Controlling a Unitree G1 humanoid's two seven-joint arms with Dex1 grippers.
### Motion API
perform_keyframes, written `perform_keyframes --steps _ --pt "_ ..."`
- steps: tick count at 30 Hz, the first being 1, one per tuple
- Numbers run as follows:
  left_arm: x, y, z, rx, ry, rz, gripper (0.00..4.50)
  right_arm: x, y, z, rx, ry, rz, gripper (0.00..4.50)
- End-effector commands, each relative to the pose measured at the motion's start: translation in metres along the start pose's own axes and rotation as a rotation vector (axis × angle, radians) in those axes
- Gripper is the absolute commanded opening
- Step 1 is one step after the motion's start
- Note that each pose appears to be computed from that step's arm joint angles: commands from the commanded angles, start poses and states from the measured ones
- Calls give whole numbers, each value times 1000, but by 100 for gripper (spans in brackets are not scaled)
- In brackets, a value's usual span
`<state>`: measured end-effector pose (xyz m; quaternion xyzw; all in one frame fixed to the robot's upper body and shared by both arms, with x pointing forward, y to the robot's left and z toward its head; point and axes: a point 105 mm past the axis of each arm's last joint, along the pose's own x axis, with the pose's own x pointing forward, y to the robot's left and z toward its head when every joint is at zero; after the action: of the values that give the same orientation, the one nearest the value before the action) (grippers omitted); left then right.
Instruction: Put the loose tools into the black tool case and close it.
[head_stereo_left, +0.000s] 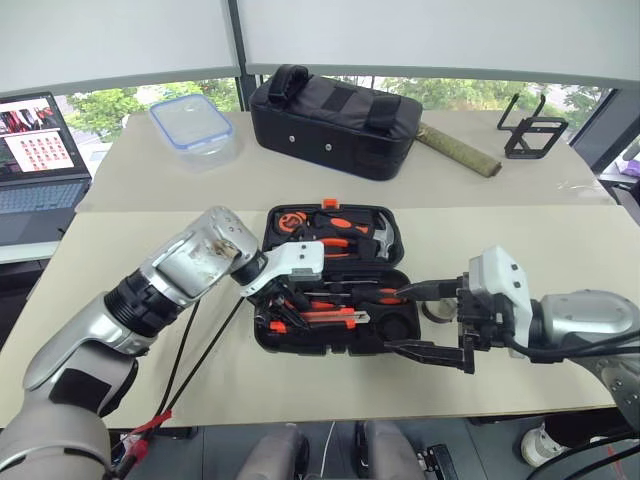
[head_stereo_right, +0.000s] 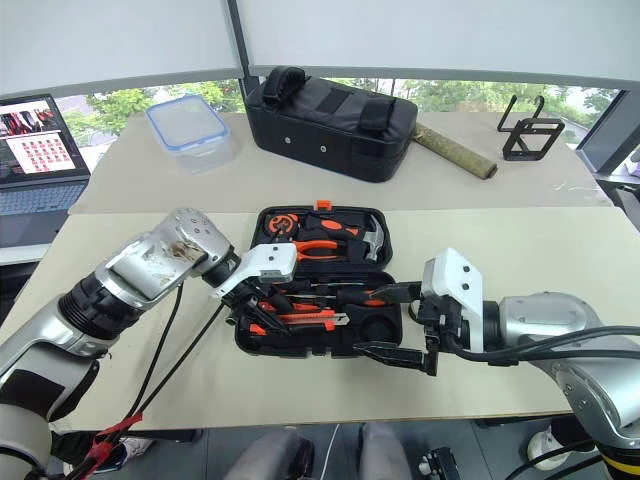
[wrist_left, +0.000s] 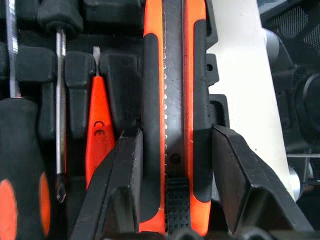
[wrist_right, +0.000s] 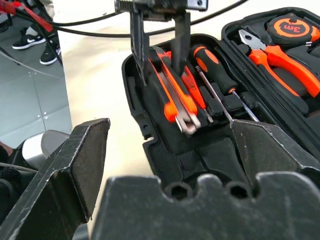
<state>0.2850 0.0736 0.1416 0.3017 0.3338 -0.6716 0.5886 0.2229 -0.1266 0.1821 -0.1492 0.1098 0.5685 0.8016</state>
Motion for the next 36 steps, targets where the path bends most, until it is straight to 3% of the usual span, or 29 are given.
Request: perform_keyframes --steps 1,15,17,19,21,28,29,36 --pt "6 -2 1 29 51 9 151 -3 1 9 -33 -26 -25 450" --pt "8 -4 6 -58 68 13 151 -1 -6 9 -21 -40 -58 450" --pt "8 1 5 -46 61 40 252 1 -6 8 -20 -40 -60 450" --pt "3 3 14 -16 8 47 300 1 -6 8 -20 -40 -57 450" --pt "-8 -3 28 1 -79 16 378 1 -6 8 -19 -40 -54 450" --pt "-28 -10 35 55 -192 -19 378 -1 -6 5 -16 -28 -46 450" --pt "-26 -8 29 53 -181 -12 327 -1 -5 4 -17 -23 -44 450" --pt "-6 -6 4 128 -89 -19 83 -4 -7 3 -24 -7 -41 450"
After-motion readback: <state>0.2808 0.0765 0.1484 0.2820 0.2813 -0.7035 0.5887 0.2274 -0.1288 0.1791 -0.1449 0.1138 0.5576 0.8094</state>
